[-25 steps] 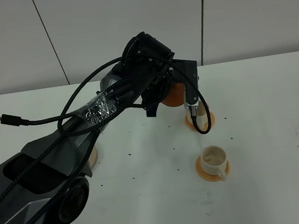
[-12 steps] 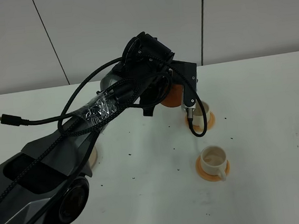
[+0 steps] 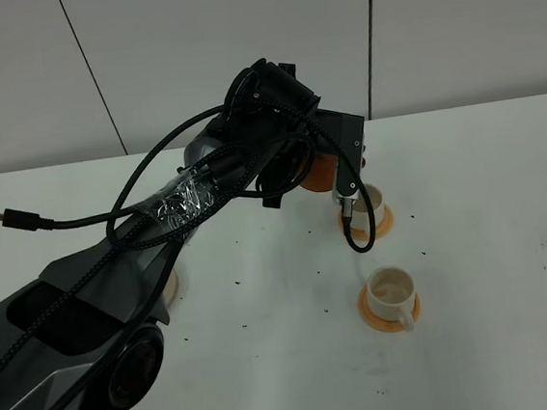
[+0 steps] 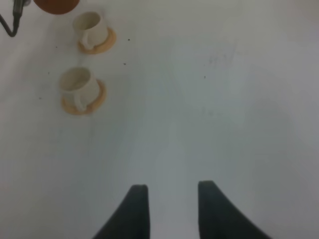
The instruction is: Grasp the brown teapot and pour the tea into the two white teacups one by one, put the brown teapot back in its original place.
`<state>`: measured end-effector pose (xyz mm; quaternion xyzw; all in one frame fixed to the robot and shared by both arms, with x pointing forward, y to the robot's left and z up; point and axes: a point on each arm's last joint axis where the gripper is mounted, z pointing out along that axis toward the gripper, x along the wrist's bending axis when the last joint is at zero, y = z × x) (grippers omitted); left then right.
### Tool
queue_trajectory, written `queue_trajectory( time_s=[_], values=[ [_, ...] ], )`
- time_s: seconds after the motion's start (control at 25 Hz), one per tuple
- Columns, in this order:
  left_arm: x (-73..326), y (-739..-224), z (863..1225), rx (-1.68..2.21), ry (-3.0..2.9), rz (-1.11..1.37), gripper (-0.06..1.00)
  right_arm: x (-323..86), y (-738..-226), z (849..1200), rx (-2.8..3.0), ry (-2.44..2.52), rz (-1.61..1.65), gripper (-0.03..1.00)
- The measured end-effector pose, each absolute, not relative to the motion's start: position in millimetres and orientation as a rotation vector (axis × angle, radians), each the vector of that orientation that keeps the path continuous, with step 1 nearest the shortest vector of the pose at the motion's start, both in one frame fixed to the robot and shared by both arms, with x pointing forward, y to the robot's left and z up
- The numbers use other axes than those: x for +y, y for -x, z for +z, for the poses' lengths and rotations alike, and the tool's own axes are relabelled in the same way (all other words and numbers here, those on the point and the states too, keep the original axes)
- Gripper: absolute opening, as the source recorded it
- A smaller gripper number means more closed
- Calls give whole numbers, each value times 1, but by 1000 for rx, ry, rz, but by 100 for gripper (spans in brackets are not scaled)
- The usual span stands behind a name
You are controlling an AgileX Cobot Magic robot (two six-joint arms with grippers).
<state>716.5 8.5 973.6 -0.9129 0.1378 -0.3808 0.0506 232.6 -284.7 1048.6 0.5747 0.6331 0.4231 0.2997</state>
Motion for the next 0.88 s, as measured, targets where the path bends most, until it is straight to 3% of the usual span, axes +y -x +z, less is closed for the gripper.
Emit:
queue_trajectory(
  time_s=[0.88],
  values=[
    [6, -715, 975, 683, 2639, -1123, 17, -285, -233, 1049, 1681, -1526, 1123, 24]
  ],
)
